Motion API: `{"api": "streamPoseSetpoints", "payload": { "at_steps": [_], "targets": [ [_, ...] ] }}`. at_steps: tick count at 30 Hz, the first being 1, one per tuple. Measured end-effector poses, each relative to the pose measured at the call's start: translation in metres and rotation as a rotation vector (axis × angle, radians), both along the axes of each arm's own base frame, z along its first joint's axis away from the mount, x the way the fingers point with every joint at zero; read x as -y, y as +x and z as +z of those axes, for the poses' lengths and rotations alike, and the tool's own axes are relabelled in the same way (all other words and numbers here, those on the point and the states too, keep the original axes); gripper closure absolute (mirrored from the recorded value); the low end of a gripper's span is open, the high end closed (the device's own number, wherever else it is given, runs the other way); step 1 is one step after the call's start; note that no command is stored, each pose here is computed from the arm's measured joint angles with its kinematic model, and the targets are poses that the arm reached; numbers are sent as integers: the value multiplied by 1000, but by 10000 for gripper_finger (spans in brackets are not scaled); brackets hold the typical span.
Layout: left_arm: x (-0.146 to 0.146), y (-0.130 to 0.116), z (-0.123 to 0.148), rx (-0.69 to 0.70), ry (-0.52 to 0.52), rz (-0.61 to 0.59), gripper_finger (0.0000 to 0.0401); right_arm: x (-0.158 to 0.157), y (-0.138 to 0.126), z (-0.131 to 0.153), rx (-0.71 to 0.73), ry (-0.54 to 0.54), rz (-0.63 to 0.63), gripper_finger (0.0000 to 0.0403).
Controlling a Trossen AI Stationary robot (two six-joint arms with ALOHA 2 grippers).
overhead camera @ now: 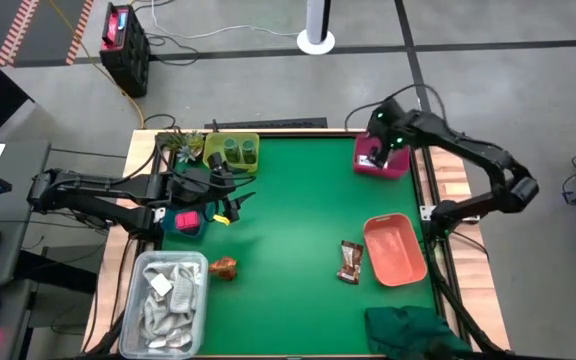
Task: Sort spices by type
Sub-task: Adjust the white seasoning bottle into the red bin
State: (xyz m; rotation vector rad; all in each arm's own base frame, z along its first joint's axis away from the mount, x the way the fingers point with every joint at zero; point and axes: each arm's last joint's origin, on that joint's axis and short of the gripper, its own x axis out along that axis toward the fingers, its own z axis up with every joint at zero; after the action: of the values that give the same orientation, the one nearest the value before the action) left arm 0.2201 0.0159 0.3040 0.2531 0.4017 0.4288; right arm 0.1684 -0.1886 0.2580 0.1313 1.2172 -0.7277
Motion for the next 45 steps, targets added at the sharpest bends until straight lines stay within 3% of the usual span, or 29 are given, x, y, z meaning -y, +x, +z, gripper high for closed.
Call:
{"api": "streamPoseSetpoints", "payload": {
  "at_steps": [7, 15, 38, 45],
  "targets": [
    [0, 0, 0, 4, -2, 1, 111, 0, 25, -35, -165, 122, 177, 71],
    [0, 0, -1, -8, -7, 3, 111, 24, 34, -40, -185, 156, 195, 71],
    [0, -2, -5, -62, 10, -4, 111, 32, 43, -84, -313, 323, 285, 72],
    [0, -2, -6, -74, 16, -7, 111, 35, 48, -98, -327, 340, 281, 93]
  ]
}}
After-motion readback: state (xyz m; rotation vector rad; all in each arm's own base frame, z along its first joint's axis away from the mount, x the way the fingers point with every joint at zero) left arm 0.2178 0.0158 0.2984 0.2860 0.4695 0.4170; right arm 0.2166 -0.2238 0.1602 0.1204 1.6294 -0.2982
